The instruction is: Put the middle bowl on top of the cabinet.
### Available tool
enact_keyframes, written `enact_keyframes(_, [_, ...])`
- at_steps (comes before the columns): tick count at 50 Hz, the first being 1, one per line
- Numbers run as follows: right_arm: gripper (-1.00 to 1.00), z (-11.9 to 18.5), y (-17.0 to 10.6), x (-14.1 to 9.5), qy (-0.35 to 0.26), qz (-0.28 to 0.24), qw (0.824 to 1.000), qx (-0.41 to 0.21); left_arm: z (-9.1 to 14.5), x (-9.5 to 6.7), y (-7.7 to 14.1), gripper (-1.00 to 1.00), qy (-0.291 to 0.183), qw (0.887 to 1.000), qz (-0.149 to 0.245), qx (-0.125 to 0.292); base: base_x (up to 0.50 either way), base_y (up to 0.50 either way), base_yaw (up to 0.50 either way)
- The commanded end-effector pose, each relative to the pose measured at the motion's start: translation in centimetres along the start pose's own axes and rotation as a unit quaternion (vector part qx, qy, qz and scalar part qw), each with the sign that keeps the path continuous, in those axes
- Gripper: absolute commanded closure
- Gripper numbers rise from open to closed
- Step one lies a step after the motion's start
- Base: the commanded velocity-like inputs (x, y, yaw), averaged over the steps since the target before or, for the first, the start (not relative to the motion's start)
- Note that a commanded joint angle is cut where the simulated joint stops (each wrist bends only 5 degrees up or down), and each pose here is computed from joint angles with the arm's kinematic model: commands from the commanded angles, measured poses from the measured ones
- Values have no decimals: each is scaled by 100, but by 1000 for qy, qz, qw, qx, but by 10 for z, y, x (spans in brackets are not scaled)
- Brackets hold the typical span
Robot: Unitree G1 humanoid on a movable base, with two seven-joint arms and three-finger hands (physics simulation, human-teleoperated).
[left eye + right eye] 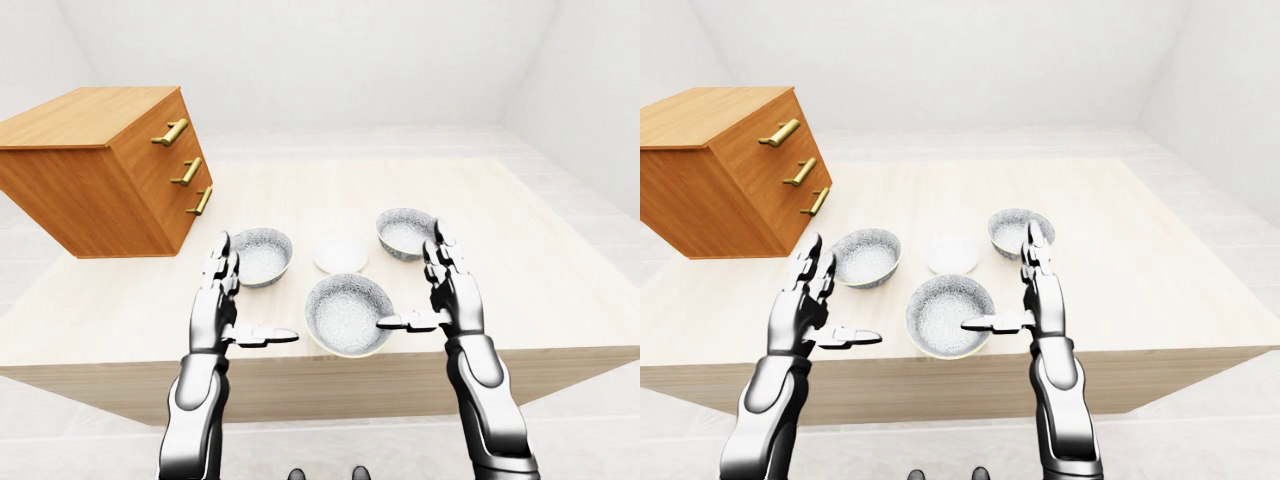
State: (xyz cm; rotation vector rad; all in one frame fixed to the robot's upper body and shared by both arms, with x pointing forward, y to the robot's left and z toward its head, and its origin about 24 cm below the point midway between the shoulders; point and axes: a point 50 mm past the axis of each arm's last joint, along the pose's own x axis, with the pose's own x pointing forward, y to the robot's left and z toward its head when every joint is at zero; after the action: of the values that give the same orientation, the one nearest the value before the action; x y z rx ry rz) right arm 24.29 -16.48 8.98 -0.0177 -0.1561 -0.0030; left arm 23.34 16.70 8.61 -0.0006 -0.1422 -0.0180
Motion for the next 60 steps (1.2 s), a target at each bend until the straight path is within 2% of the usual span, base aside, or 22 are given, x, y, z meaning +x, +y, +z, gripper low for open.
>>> enact_keyframes(1, [-100,36,0,3,-77,4,997,-13,39,-12,2,-100,-78,997,-8,25,0,0,0])
enact_keyframes(5, [-100,48,-1,2,-104,6,995,-8,51,-16,4,-100,-103,994,-12,24,0,0,0])
enact_keyframes(11, [-100,60,-3,6,-131,-2,991,-8,47,-12,2,-100,-98,995,-17,25,0,0,0])
enact_keyframes(16, [-100,72,-3,6,-157,-3,988,-7,66,-12,8,-100,-140,990,-8,20,0,0,0])
enact_keyframes(19, [-100,72,-5,6,-158,-5,987,-4,70,-10,9,-100,-151,988,-8,26,0,0,0])
enact_keyframes(22, [-100,66,-6,7,-145,-5,989,-4,85,-9,20,-100,-186,982,5,23,0,28,0])
enact_keyframes(23, [-100,65,-7,8,-142,-7,990,-4,80,-11,23,-100,-173,985,11,19,0,40,0])
enact_keyframes(28, [-100,71,-10,8,-155,-9,988,-2,79,-13,24,-100,-172,985,12,10,0,49,0])
enact_keyframes(31, [-100,74,-10,6,-162,-10,987,-2,62,-15,11,-100,-131,991,-24,8,0,50,0])
enact_keyframes(33, [-100,75,-10,5,-165,-11,986,0,55,-15,11,-100,-117,993,-15,9,0,50,0])
enact_keyframes(43, [-100,71,-8,4,-157,-7,988,0,62,-16,15,-100,-132,991,-7,7,0,50,0])
enact_keyframes(48, [-100,61,-3,5,-134,-2,991,0,63,-15,18,-100,-135,991,2,9,0,50,0])
enact_keyframes(60, [-100,67,-6,4,-148,-2,989,-2,64,-13,20,-100,-136,991,12,18,0,50,0])
